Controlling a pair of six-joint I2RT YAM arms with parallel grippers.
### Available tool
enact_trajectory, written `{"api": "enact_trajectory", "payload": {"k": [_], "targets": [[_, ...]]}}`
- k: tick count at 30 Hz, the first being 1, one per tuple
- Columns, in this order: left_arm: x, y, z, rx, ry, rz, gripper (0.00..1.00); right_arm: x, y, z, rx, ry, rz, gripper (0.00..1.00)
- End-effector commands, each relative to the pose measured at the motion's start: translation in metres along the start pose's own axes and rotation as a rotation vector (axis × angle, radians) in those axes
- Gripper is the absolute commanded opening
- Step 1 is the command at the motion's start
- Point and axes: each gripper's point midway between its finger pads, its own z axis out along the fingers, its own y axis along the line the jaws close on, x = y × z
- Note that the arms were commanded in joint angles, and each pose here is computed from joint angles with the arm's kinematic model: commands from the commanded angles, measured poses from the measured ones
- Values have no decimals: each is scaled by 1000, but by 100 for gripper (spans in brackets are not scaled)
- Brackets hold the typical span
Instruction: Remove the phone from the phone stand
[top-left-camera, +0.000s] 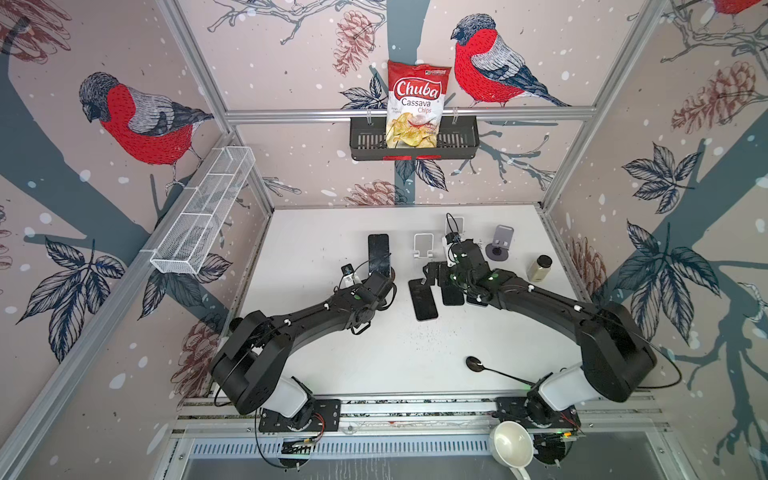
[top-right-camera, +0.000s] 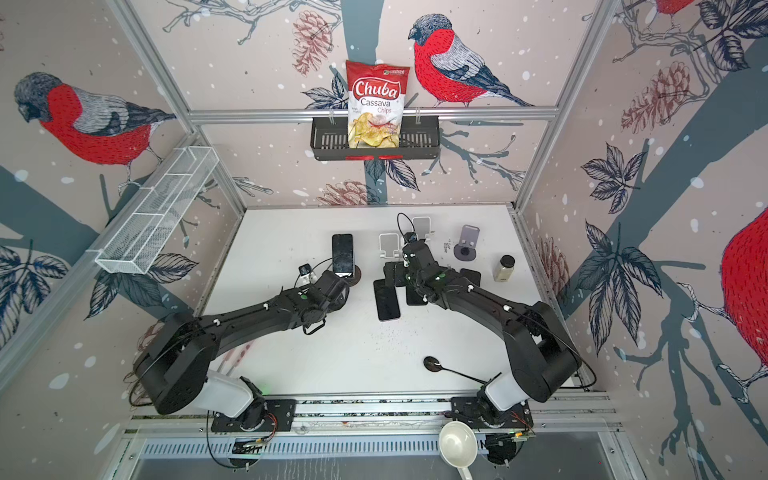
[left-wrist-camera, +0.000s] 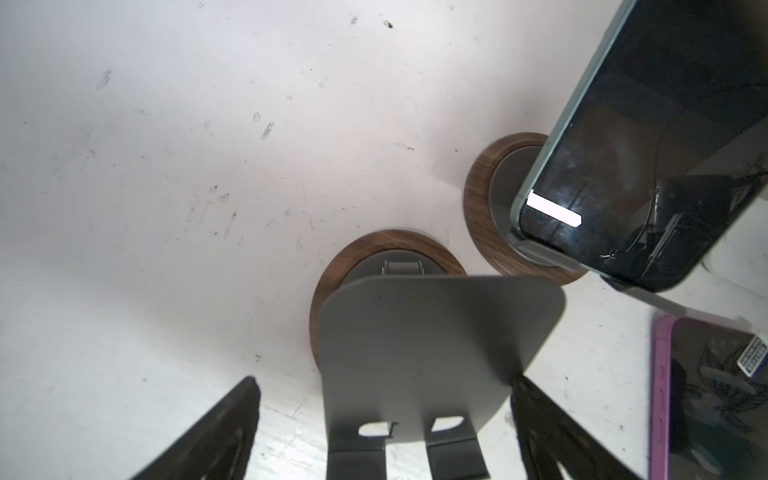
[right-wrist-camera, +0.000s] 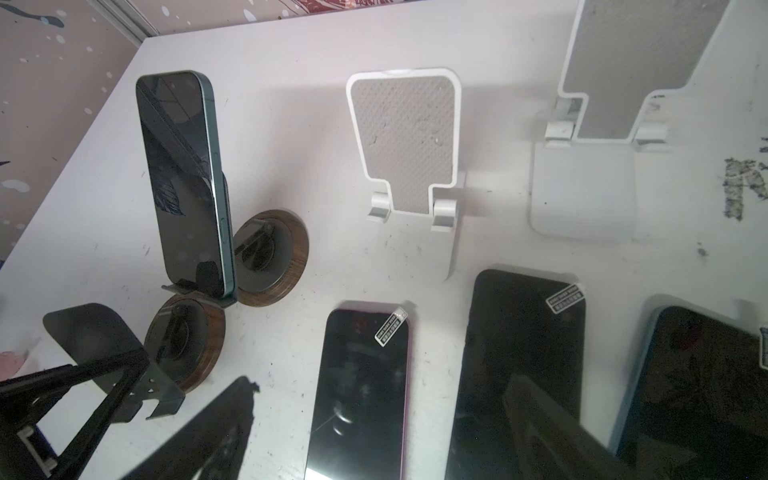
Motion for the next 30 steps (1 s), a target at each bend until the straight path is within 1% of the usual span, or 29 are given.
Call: {"api": "enact_trajectory", "payload": {"k": [1, 10, 15, 26, 30], "targets": [[-3, 5, 1, -27, -27, -25, 92, -7, 4, -1, -30, -21, -3, 96], [0, -10, -2, 9, -37, -14, 91, -4, 3, 3, -41, -9, -2, 96], [-4, -12, -4, 20, -58, -42, 91, -1, 4, 5, -49, 2, 1, 96], [3, -18, 13, -26, -40, -21, 91, -1, 3, 5, -55, 0, 5, 96], [6, -12, 18, -81, -37, -9, 88, 0, 2, 4, -54, -1, 7, 96]]}}
